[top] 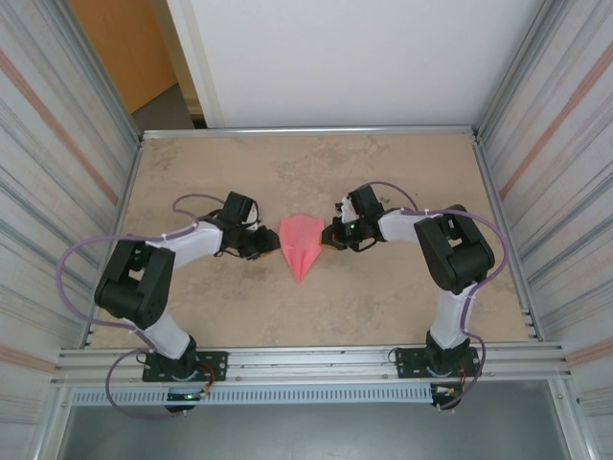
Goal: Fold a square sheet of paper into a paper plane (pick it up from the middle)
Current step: Move the paper plane to the center of the table.
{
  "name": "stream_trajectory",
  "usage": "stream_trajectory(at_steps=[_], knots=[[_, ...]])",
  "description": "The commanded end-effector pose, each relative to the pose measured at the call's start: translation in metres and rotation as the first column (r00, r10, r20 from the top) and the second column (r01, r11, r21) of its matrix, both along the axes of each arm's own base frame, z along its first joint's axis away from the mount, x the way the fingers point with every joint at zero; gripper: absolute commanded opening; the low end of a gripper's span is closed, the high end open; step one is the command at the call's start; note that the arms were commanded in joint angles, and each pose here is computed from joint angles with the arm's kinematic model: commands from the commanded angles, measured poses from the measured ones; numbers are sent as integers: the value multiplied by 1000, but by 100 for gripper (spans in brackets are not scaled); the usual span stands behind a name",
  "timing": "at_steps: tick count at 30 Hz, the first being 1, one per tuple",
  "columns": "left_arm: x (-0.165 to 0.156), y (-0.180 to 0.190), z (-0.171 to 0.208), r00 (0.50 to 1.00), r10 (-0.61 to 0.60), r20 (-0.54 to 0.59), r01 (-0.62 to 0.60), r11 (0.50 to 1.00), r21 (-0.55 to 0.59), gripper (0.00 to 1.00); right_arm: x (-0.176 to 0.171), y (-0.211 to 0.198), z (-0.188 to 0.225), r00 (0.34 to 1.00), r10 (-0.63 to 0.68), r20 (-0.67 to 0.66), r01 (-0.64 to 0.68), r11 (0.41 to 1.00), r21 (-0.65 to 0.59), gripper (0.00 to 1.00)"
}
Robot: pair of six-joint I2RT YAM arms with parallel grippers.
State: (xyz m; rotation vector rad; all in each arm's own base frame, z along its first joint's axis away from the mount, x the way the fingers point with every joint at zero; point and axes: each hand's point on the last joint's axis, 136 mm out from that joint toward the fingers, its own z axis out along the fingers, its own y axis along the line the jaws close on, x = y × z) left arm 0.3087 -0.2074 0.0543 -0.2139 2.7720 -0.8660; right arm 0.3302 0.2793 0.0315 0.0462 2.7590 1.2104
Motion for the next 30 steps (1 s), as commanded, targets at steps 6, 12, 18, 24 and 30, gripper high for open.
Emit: stream_trajectory(at_steps=[6, 12, 18, 24, 30], knots=[[-27, -17, 37, 993, -56, 105, 58, 998, -16, 36, 0, 11, 9, 998, 49, 26, -50, 998, 25, 1], [-35, -42, 24, 982, -161, 96, 160, 987, 22, 40, -1, 12, 8, 998, 52, 24, -53, 998, 22, 0], [-28, -51, 17, 977, -192, 88, 188, 981, 53, 43, -3, 11, 7, 998, 52, 25, -53, 999, 15, 1], [-26, -68, 13, 968, -235, 85, 232, 972, 38, 40, -3, 11, 7, 998, 52, 25, -52, 999, 15, 1], [-25, -70, -2, 969, -244, 43, 240, 967, 83, 41, -2, 11, 9, 998, 52, 28, -53, 999, 14, 1]])
